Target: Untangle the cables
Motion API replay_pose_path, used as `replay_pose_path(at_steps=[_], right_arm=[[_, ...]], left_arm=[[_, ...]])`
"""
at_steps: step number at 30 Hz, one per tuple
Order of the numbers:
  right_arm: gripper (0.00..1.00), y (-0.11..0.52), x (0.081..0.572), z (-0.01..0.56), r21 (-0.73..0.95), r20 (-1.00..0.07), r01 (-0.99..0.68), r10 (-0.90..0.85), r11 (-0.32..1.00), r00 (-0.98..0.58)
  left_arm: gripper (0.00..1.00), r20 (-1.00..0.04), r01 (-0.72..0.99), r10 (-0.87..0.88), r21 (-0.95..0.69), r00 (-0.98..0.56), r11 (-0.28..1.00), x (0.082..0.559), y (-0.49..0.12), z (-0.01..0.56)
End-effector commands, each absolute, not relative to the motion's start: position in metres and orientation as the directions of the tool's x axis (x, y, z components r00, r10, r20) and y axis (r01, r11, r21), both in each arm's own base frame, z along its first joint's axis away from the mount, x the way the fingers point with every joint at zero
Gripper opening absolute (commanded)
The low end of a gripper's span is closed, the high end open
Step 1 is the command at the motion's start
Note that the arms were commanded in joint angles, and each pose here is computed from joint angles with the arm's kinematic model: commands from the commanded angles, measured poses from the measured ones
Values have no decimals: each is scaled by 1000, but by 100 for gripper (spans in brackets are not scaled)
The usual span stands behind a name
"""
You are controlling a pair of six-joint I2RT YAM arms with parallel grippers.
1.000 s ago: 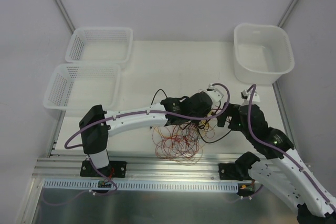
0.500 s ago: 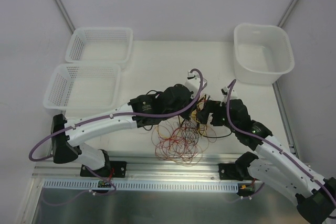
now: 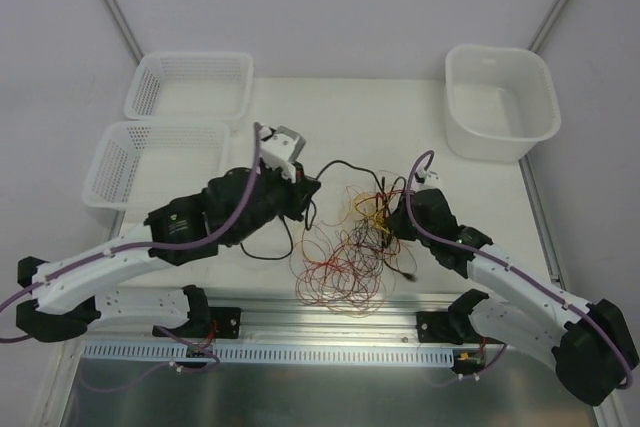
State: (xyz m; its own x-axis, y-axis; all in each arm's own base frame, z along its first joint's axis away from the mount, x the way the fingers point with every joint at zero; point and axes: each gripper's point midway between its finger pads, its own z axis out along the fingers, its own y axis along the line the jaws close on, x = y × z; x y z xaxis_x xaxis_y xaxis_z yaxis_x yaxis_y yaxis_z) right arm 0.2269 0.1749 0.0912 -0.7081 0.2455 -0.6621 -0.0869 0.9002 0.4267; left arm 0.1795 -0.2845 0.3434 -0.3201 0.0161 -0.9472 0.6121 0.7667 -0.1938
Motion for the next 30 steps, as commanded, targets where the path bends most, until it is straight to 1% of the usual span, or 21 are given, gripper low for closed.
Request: replay_pose_path(at_steps=[1,3,6,11,14,18,20,22,23,24,25,26,28,30], right_arm=[[4,128,228,73,294,-680,74,263,953,-684],[1,101,226,72,231,-685,153,272,961,-676],[1,69,224,77,193,-692,246,310,950,-652],[2,24,218,93,153,-718,384,370,911,-590],[4,27,220,111,175,-724,340,355,924,-591],[4,1,216,125,92,-758,417,335,904,-560],[5,-15,211,124,54,-744,470,350,881,-570],[6,-14,210,122,74,-706,468,378,880,-599],[8,-17,211,120,82,-690,472,392,878,-609],[10,-4,214,121,133,-667,424,397,896,-630],[13,5,219,126,173,-666,380,393,908,-634],[23,26,220,130,240,-643,272,362,932,-675],[26,40,221,143,293,-635,213,356,932,-686],[34,52,218,151,334,-627,150,338,931,-702]], left_arm=[[0,-965,505,-169,-250,-201,826,187,-229,394],[0,-963,479,-220,-269,-156,836,184,-201,408],[0,-954,431,-284,-298,-97,852,181,-163,425],[0,-942,362,-334,-322,-32,875,178,-119,438],[0,-936,339,-352,-332,-2,880,175,-98,444],[0,-926,323,-378,-353,14,878,172,-82,446],[0,-925,328,-380,-356,10,875,171,-82,443],[0,-933,327,-360,-340,2,882,172,-85,438],[0,-937,320,-350,-332,-3,887,173,-86,435],[0,-941,312,-338,-324,-9,893,175,-88,431],[0,-946,305,-324,-314,-18,899,175,-89,426],[0,-945,302,-326,-320,-30,898,176,-92,423],[0,-949,323,-310,-311,-57,894,176,-104,411],[0,-952,345,-292,-305,-91,888,177,-121,400]])
